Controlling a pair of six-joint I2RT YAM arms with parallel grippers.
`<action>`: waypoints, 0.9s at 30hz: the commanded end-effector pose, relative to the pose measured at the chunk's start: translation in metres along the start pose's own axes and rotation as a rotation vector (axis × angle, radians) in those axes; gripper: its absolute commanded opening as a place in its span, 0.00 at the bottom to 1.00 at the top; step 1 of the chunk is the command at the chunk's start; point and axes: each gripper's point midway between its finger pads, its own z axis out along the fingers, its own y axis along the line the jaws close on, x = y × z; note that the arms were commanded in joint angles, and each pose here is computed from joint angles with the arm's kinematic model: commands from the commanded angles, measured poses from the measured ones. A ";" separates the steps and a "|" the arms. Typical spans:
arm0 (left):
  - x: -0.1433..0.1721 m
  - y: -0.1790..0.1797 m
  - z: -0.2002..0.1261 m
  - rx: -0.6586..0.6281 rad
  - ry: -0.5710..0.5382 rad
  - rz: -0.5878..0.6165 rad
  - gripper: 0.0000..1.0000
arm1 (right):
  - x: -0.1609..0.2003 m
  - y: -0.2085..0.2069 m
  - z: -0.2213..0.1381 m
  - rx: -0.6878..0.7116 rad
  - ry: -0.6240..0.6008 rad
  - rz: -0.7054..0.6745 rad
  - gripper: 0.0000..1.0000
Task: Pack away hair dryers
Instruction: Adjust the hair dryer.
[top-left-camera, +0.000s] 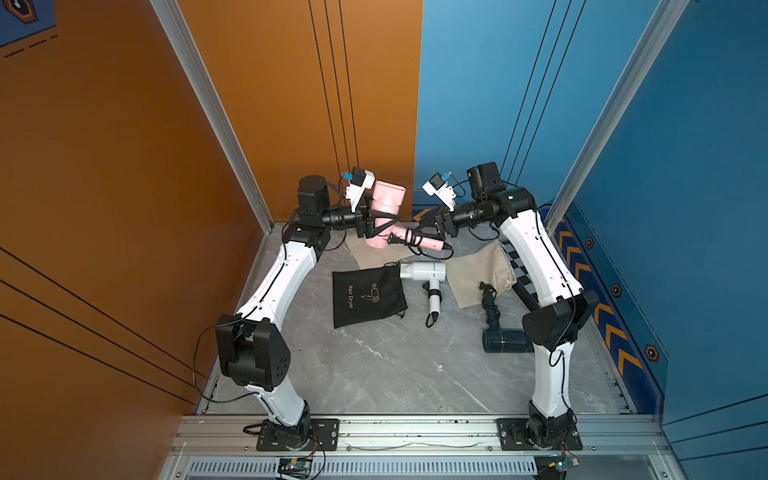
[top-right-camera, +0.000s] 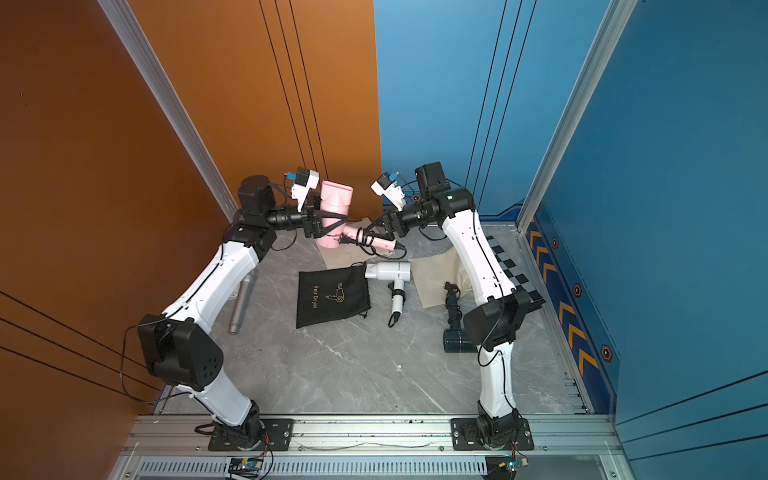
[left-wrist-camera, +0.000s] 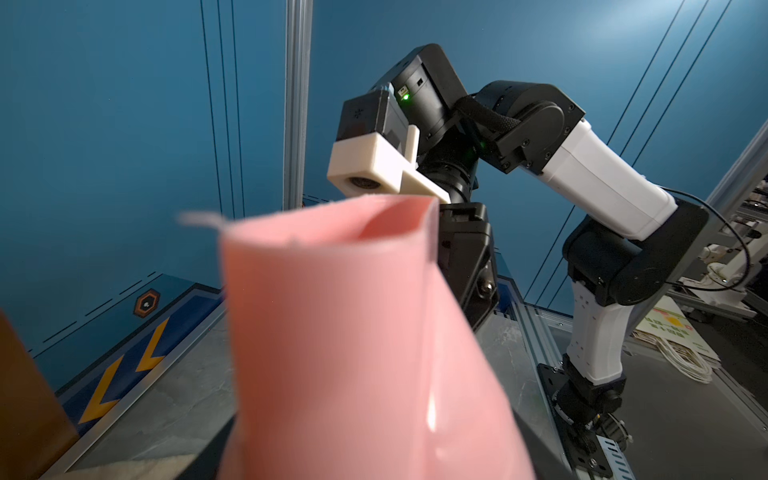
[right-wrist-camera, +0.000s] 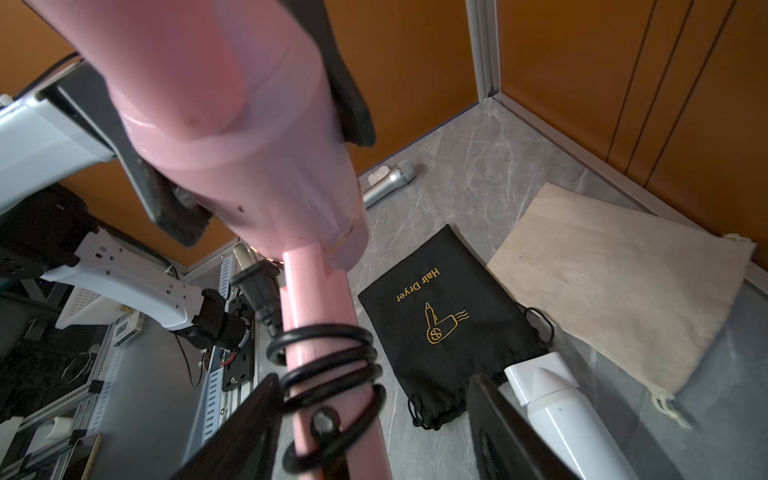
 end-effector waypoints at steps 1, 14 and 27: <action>-0.031 -0.019 -0.014 -0.038 -0.053 0.081 0.22 | -0.043 -0.040 -0.036 0.151 -0.222 0.082 0.72; -0.038 0.001 -0.028 -0.268 -0.117 0.125 0.24 | -0.005 -0.134 -0.148 0.365 -1.110 0.827 0.72; -0.011 0.000 -0.019 -0.425 -0.085 0.199 0.22 | 0.028 -0.078 -0.051 0.282 -1.181 1.107 0.75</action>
